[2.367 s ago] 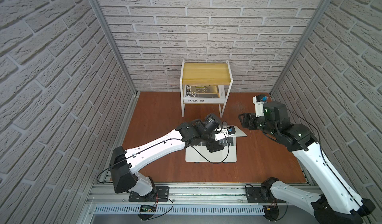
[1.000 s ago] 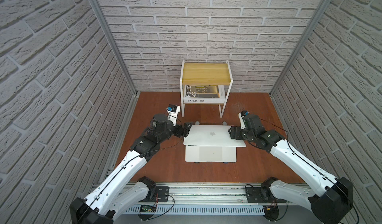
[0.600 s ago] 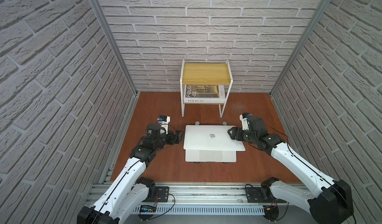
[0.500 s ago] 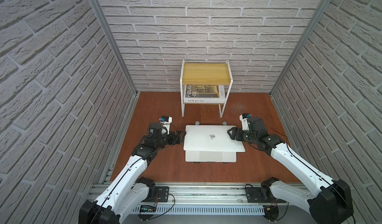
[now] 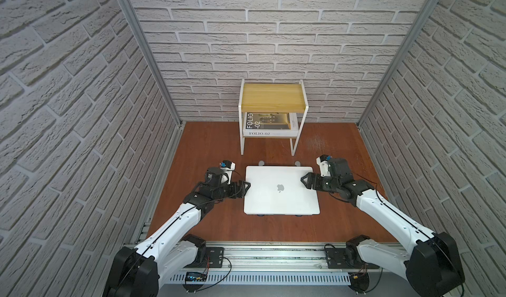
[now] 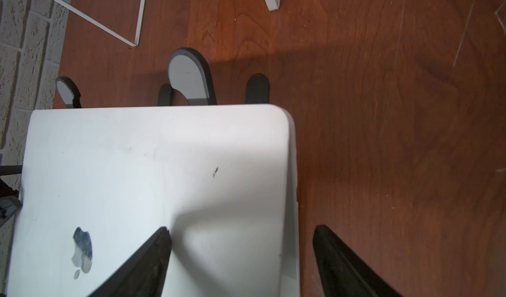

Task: Close the laptop lid and set it aside
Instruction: Close the lid of the laptop, then pick up the laptop from the computer stand.

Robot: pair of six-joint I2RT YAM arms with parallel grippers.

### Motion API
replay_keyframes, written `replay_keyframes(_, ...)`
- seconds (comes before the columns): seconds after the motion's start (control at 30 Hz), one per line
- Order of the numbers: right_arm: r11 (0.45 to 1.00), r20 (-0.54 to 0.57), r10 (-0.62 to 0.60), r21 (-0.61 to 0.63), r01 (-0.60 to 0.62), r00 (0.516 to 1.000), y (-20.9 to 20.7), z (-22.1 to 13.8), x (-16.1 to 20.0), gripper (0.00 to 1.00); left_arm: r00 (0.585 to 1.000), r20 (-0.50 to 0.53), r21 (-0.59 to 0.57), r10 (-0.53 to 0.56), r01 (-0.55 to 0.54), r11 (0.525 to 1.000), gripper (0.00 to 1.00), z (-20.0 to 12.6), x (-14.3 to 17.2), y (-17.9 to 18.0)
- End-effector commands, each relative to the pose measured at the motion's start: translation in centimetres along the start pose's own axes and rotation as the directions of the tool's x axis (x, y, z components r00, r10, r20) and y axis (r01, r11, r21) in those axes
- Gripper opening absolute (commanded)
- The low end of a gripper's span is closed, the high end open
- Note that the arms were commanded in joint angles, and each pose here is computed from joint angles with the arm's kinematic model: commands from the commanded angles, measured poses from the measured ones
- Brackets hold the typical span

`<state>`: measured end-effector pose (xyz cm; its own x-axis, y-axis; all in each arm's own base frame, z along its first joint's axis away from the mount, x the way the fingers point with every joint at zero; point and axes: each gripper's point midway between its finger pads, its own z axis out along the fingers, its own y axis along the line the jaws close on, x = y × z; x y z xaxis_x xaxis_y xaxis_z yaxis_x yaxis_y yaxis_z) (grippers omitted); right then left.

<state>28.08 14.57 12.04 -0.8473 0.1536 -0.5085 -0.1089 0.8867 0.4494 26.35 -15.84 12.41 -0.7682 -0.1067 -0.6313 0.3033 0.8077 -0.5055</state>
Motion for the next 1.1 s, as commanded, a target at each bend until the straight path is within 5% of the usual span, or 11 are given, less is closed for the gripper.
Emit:
replay_keyframes(0.0,0.995,-0.144,0.034,0.096,-0.021,0.989,-3.3,0.9,4.3,0.84,0.999,0.036,0.034,0.005,-0.006,0.999,0.87,0.7,-0.4,-0.3)
replay_keyframes(1.07,0.985,-0.110,0.116,-0.114,-0.128,0.987,-2.9,1.7,5.7,0.71,0.996,0.041,0.319,-0.076,0.059,0.946,0.81,4.8,1.4,-1.3)
